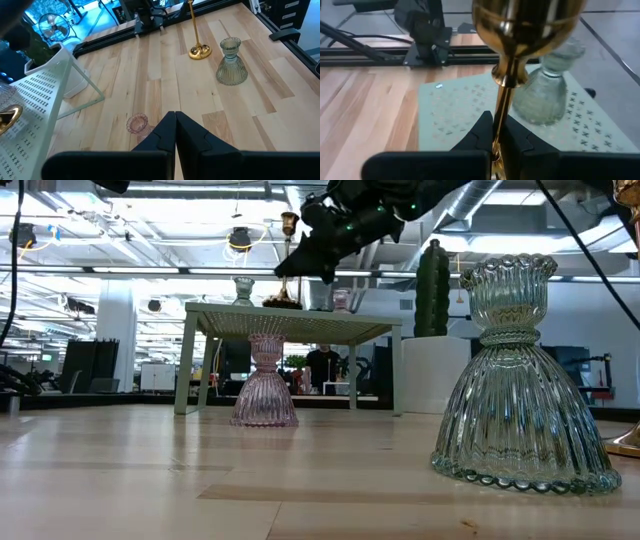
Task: Pick & Place candle stick holders
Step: Put the top golden candle holder on the shelf
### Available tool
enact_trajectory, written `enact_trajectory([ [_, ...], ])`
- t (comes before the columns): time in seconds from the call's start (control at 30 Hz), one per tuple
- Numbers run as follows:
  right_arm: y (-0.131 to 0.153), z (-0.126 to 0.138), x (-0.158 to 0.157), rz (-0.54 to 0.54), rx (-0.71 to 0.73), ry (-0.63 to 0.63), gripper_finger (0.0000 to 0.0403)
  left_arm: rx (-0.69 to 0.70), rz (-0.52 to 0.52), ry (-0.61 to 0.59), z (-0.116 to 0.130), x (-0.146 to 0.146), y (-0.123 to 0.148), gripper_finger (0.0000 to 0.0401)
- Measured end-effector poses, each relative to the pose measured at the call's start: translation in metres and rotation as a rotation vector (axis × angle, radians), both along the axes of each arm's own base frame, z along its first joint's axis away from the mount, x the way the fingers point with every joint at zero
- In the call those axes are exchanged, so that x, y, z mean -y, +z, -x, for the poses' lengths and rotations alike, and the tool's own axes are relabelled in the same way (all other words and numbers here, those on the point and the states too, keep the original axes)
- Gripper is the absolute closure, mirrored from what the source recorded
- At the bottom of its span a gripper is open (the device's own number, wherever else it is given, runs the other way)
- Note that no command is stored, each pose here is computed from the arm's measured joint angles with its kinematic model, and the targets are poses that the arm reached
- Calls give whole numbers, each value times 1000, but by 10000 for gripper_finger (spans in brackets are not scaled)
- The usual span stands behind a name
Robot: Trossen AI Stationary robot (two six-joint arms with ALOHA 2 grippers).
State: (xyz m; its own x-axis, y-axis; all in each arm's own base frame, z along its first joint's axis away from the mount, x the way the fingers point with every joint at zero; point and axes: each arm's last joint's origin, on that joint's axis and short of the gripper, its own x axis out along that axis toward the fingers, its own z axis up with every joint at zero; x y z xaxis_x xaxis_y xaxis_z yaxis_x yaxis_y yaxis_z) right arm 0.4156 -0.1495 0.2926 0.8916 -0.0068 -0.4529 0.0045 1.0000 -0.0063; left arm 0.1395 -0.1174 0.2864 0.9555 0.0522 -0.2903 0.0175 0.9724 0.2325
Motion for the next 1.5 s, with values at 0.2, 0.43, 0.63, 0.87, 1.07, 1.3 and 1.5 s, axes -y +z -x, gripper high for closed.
enact_trajectory([
  [0.2,-1,2,6,-1,-4,-15,400,0,0,0,0,0,0,393],
  [0.43,-1,2,6,-3,-8,-15,400,0,0,0,0,0,0,393],
  [0.63,-3,4,6,-30,-34,-26,400,0,0,0,0,0,0,393],
  [0.87,-5,5,6,-64,-52,-40,398,0,0,0,0,0,0,393],
  [1.07,-13,-1,5,-66,-59,-34,401,0,0,0,0,0,0,393],
  [1.3,-21,-5,6,-71,-63,-34,369,2,2,1,0,0,0,393],
  [1.5,-19,-4,6,-54,-62,-32,339,2,2,0,0,0,0,393],
])
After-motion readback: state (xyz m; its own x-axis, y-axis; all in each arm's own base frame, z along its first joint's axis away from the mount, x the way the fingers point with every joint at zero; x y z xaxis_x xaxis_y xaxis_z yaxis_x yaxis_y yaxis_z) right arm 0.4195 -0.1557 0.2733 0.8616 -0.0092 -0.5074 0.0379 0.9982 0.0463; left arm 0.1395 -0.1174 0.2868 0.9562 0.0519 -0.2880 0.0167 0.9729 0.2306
